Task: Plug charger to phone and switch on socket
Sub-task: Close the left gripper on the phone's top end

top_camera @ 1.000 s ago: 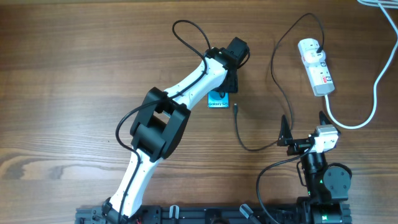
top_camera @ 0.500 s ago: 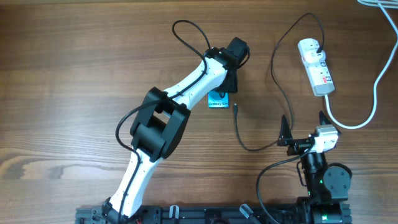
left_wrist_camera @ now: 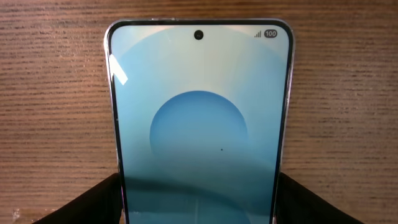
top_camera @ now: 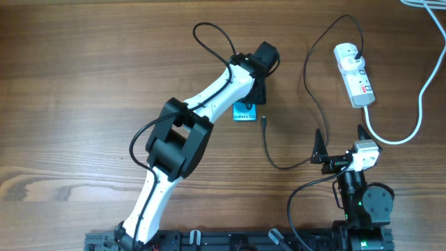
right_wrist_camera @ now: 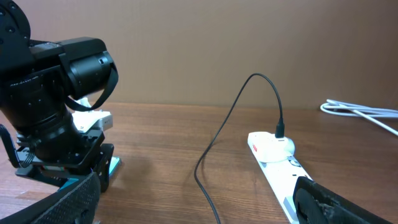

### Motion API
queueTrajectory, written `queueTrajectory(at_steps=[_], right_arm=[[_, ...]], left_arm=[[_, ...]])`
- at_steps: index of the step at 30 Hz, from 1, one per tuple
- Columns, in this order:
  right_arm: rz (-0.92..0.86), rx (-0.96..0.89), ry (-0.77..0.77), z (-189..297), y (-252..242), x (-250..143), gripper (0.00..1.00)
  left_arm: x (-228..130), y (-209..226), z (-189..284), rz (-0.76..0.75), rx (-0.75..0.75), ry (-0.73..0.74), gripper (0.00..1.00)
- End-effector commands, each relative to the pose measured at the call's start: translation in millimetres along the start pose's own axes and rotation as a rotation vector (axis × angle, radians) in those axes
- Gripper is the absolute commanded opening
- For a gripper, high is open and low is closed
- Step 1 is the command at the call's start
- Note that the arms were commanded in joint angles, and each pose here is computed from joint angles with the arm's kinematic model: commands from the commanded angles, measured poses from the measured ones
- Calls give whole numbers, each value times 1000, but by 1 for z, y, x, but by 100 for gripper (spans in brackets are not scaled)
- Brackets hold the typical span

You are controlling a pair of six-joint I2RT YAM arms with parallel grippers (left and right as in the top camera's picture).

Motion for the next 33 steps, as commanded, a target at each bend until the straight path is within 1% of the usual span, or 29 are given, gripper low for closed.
queueTrajectory(at_steps=[1, 13, 33], right_arm=[[-4, -12, -12, 1, -2, 2, 100], [-4, -12, -12, 1, -2, 2, 100], [-5, -12, -12, 1, -2, 2, 100]], left_arm=[[-4, -1, 6, 3, -16, 20, 72], [-3, 1, 11, 7, -17, 17, 72], [3, 1, 37, 14, -42, -18, 72]])
Point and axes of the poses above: each gripper's point midway between its finger pads, its own z axis back along the fingers, its own y axis along the line the jaws close on, x = y × z, the point moved 4 cm from there along z, back along the fingers, and after that the axes turned 1 degree about -z, right-handed, at the moved point
